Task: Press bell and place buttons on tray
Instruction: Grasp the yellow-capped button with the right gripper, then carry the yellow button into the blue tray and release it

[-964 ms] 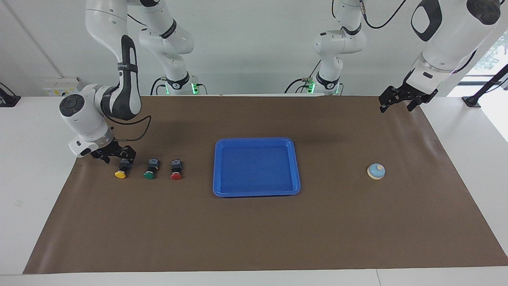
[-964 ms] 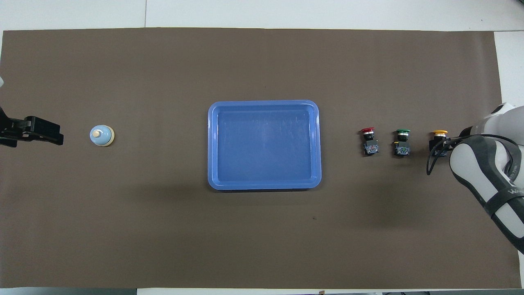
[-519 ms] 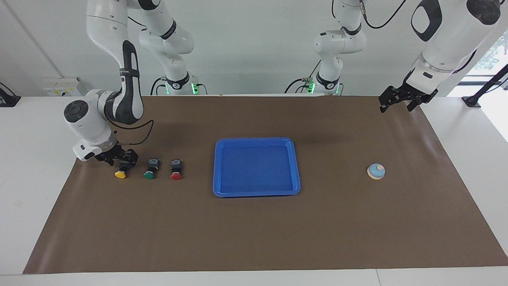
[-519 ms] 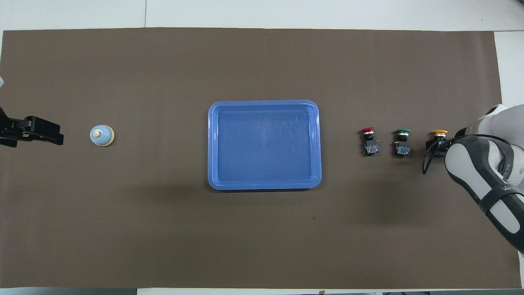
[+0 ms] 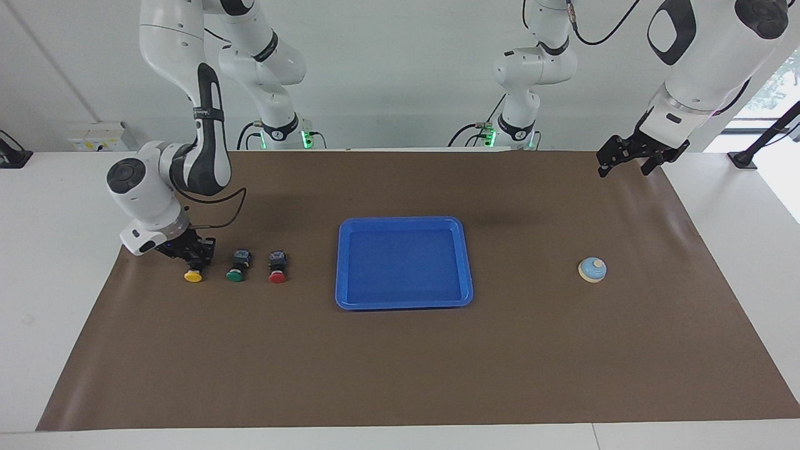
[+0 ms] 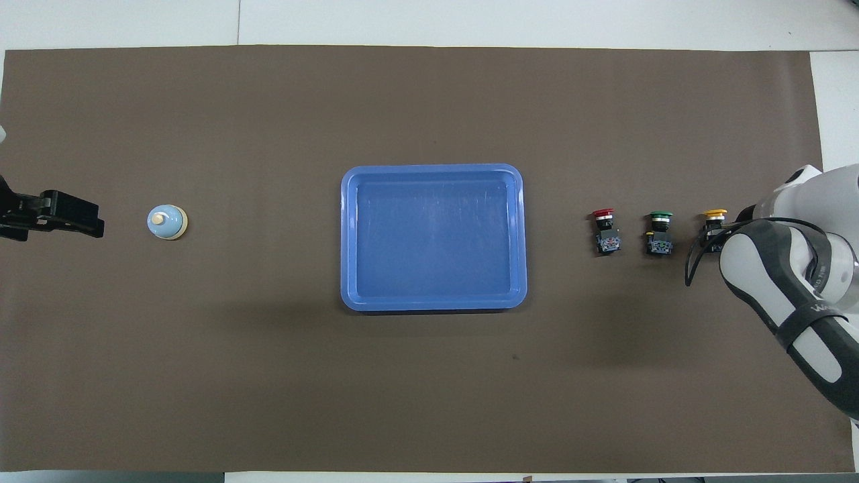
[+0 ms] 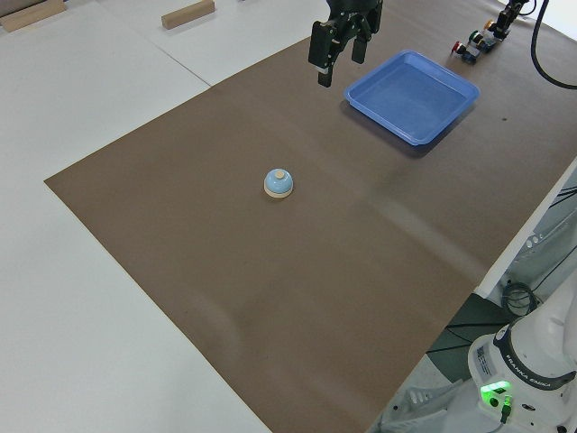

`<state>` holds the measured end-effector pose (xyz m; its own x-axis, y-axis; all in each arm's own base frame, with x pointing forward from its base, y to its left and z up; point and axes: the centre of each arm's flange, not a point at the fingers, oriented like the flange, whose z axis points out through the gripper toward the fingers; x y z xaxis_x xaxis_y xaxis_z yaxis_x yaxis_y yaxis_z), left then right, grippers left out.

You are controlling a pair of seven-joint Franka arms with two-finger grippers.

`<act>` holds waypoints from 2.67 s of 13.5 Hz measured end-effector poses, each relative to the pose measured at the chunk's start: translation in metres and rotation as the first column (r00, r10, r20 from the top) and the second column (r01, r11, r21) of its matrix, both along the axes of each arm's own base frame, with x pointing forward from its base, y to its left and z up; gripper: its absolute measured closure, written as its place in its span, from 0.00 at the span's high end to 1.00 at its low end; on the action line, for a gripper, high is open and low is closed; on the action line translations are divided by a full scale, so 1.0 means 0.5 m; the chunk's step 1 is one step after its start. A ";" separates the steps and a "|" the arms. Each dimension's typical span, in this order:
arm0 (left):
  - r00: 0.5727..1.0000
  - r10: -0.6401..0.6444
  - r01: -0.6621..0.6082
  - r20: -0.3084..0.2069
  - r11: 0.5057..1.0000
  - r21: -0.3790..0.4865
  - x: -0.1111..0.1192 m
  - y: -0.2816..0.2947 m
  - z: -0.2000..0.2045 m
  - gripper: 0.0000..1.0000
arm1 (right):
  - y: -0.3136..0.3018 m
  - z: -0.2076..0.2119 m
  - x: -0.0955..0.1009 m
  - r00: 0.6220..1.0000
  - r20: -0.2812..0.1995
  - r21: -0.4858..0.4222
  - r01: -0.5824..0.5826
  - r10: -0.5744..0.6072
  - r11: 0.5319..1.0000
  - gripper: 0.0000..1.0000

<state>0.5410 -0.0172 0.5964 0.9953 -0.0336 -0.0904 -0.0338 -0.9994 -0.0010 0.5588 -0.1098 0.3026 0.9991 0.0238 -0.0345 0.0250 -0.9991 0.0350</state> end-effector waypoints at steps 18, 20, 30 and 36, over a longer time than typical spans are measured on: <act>1.000 0.000 0.000 0.000 1.000 0.000 0.000 0.000 0.000 1.00 | 0.828 0.174 0.035 0.983 -0.029 0.056 0.185 -0.184 0.981 0.41; 1.000 0.000 0.000 0.000 1.000 0.000 0.000 0.000 0.000 1.00 | 0.852 0.126 0.037 0.983 -0.042 0.059 0.183 -0.180 0.981 0.41; 1.000 0.000 0.000 0.000 1.000 0.000 0.000 0.000 0.000 1.00 | 0.838 -0.003 -0.008 0.980 -0.092 0.008 0.177 -0.176 0.984 0.41; 1.000 0.000 0.000 0.000 1.000 0.000 0.000 0.000 0.000 1.00 | 0.779 0.084 0.015 0.993 -0.054 -0.006 0.102 -0.102 0.995 1.00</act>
